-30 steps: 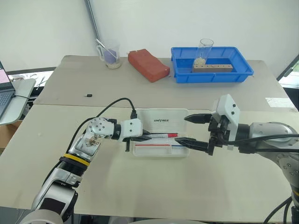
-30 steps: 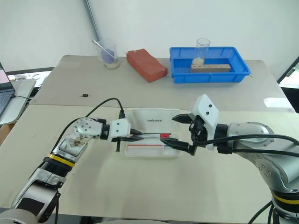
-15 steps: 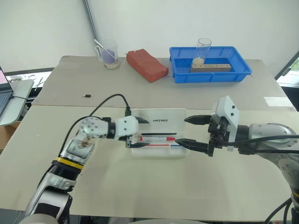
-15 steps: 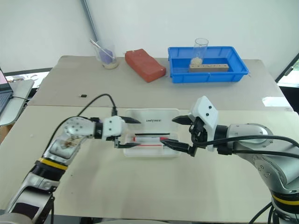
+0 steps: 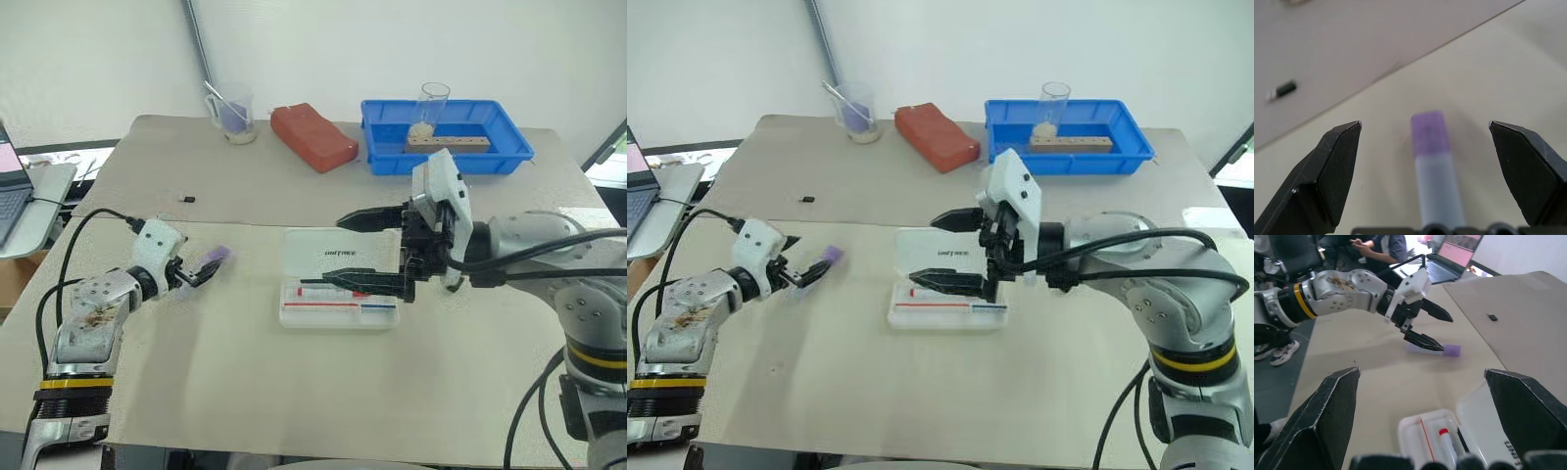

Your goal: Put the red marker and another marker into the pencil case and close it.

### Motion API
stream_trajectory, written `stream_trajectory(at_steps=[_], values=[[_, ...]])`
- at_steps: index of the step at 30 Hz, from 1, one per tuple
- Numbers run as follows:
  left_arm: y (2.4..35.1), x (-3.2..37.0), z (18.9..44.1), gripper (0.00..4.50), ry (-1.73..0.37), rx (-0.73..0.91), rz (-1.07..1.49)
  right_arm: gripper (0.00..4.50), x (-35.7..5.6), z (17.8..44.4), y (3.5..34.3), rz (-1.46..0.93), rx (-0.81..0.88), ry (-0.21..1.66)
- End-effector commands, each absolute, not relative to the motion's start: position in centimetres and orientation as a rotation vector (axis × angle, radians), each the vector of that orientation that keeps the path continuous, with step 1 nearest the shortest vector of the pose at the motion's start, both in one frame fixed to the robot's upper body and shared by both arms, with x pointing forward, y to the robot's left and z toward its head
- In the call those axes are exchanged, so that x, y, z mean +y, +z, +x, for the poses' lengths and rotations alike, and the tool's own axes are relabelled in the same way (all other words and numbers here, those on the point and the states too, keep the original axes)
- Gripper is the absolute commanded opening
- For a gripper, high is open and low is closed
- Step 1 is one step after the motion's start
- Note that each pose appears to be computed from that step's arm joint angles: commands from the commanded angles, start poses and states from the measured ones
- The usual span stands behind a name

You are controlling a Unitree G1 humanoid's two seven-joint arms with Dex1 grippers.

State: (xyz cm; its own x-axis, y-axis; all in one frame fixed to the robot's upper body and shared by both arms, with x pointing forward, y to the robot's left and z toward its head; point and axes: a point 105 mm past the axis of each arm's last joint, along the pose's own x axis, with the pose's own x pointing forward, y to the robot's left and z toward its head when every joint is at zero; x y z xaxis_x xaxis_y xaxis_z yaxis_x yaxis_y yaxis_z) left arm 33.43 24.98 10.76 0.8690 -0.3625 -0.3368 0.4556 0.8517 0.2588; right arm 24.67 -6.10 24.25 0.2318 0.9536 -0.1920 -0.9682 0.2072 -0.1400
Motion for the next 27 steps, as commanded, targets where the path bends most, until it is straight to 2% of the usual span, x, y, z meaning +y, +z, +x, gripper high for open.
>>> stream_trajectory(at_steps=[1, 5, 10, 11, 12, 15, 17, 18, 19, 24, 27], values=[[10.5, 24.6, 33.7, 4.45, -0.434, 0.321, 0.268, 4.50, -5.9, 24.5, 24.8, -0.275, 0.051, 1.367], [9.2, 24.7, 33.2, 4.45, -0.429, 0.419, 0.199, 4.50, -5.9, 24.6, 25.1, -0.287, 0.048, 1.376], [8.0, 26.5, 31.9, 4.45, -0.375, 0.509, 0.240, 4.50, -6.2, 24.7, 25.1, -0.282, 0.047, 1.363], [8.1, 26.6, 31.8, 3.96, -0.373, 0.509, 0.231, 4.50, -6.3, 24.7, 24.9, -0.283, 0.051, 1.358], [8.2, 26.5, 31.7, 3.72, -0.380, 0.506, 0.228, 4.50, -6.4, 24.7, 24.7, -0.281, 0.055, 1.356], [8.3, 26.5, 31.7, 2.46, -0.387, 0.505, 0.226, 4.50, -6.5, 24.5, 24.5, -0.279, 0.061, 1.357], [8.4, 26.6, 31.8, 1.38, -0.384, 0.501, 0.232, 4.50, -6.5, 24.6, 24.5, -0.276, 0.058, 1.357], [8.5, 26.6, 31.9, 1.09, -0.383, 0.499, 0.235, 4.50, -6.5, 24.6, 24.6, -0.277, 0.056, 1.356], [8.7, 26.6, 32.0, 0.93, -0.384, 0.494, 0.239, 4.50, -6.5, 24.7, 24.6, -0.277, 0.055, 1.355], [10.9, 26.2, 32.5, 0.94, -0.417, 0.402, 0.249, 4.50, -6.8, 24.9, 24.6, -0.292, 0.060, 1.343], [15.7, 22.9, 31.8, 0.94, -0.622, 0.211, 0.278, 4.50, -8.1, 24.8, 23.9, -0.329, 0.097, 1.310]])
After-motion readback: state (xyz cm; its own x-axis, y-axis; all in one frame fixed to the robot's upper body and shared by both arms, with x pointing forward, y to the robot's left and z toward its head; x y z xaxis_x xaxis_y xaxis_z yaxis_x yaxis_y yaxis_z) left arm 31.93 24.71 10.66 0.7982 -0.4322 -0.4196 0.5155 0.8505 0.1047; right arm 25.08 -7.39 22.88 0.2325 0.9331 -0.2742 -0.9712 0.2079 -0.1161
